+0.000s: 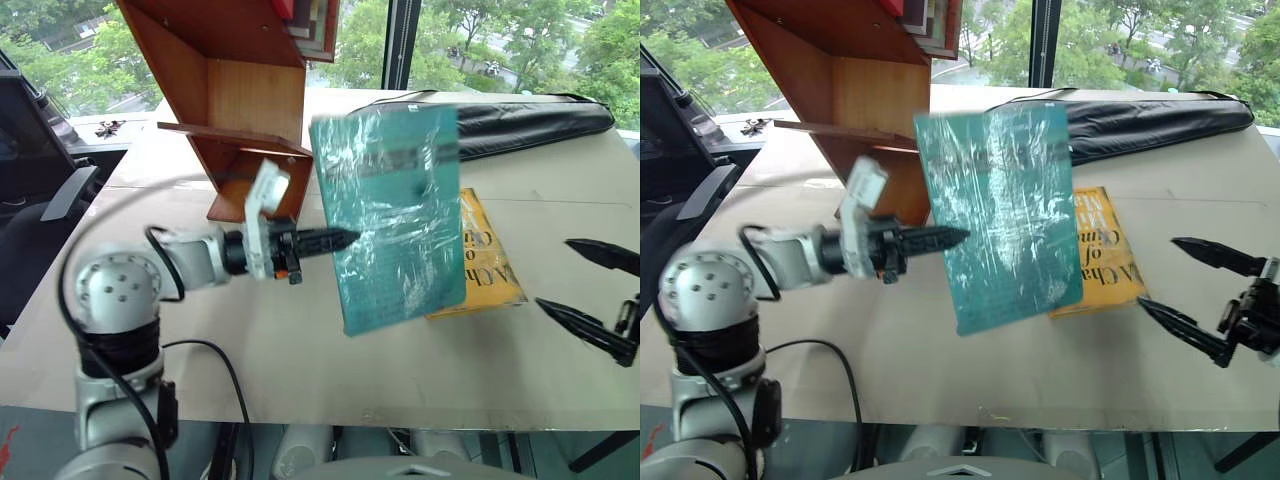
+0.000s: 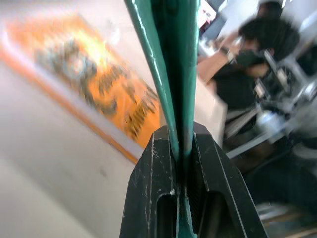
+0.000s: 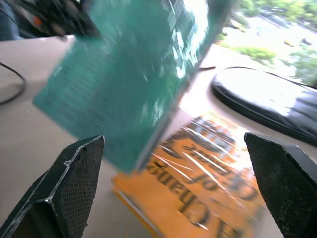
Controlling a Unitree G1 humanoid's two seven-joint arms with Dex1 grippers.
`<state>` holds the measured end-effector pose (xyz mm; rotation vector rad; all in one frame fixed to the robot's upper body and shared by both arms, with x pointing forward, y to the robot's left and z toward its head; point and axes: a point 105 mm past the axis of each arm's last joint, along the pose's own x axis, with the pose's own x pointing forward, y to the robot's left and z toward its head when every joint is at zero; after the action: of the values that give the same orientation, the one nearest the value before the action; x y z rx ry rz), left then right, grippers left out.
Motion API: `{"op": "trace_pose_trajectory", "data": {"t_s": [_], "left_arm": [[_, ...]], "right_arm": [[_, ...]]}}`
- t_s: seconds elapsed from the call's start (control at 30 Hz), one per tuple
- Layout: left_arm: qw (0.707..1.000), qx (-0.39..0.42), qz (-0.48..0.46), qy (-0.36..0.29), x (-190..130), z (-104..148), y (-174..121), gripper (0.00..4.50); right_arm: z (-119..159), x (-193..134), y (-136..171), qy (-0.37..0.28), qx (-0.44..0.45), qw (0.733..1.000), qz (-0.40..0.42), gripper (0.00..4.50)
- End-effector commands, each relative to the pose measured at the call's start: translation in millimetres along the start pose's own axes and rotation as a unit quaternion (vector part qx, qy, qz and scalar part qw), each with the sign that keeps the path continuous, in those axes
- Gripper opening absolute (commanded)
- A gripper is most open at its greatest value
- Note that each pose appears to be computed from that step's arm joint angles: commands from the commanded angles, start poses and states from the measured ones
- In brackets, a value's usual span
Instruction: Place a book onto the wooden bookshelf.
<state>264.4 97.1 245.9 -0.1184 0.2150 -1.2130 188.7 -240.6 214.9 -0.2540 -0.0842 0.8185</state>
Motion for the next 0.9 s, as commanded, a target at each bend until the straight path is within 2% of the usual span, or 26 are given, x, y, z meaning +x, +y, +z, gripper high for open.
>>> {"op": "trace_pose_trajectory", "data": {"t_s": [0.03, 0.17, 0.23, 0.33, 0.47, 0.53, 0.57, 0.73, 0.9], "left_arm": [[0.977, 0.212, 0.006, -0.007, -3.2, 42.7, -20.0, 0.08], [0.922, 0.384, 0.051, -0.005, -12.5, 89.4, -23.2, 0.08], [0.884, 0.459, 0.087, -0.001, -17.6, 112.5, -21.4, 0.08], [0.811, 0.563, 0.152, 0.042, -21.3, 136.7, -16.4, 0.08], [0.733, 0.626, 0.21, 0.163, -41.9, 144.5, 2.3, 0.08], [0.679, 0.643, 0.249, 0.253, -67.2, 147.8, 24.1, 0.08], [0.663, 0.642, 0.261, 0.282, -77.4, 148.4, 32.1, 0.08], [0.617, 0.61, 0.29, 0.403, -113.5, 133.2, 66.5, 0.08], [0.643, 0.56, 0.286, 0.438, -113.7, 115.9, 81.1, 0.08]], "right_arm": [[8.8, -12.0, -10.0, -0.006, -0.017, 1.0, -0.022, 4.5], [7.1, -8.5, -21.0, -0.015, -0.019, 0.999, -0.022, 4.5], [5.2, -4.2, -25.1, -0.02, -0.018, 1.0, -0.016, 4.5], [0.0, 1.3, -34.8, -0.026, -0.02, 0.999, -0.01, 4.5], [-1.4, 10.7, -38.7, -0.038, -0.024, 0.999, 0.002, 4.5], [3.4, 16.3, -37.7, -0.053, -0.025, 0.998, 0.016, 4.5], [5.7, 18.6, -36.7, -0.059, -0.025, 0.998, 0.02, 4.5], [30.5, 28.2, -26.8, -0.125, -0.02, 0.991, 0.035, 4.5], [53.8, 37.0, -17.8, -0.178, -0.02, 0.982, 0.052, 4.5]]}}
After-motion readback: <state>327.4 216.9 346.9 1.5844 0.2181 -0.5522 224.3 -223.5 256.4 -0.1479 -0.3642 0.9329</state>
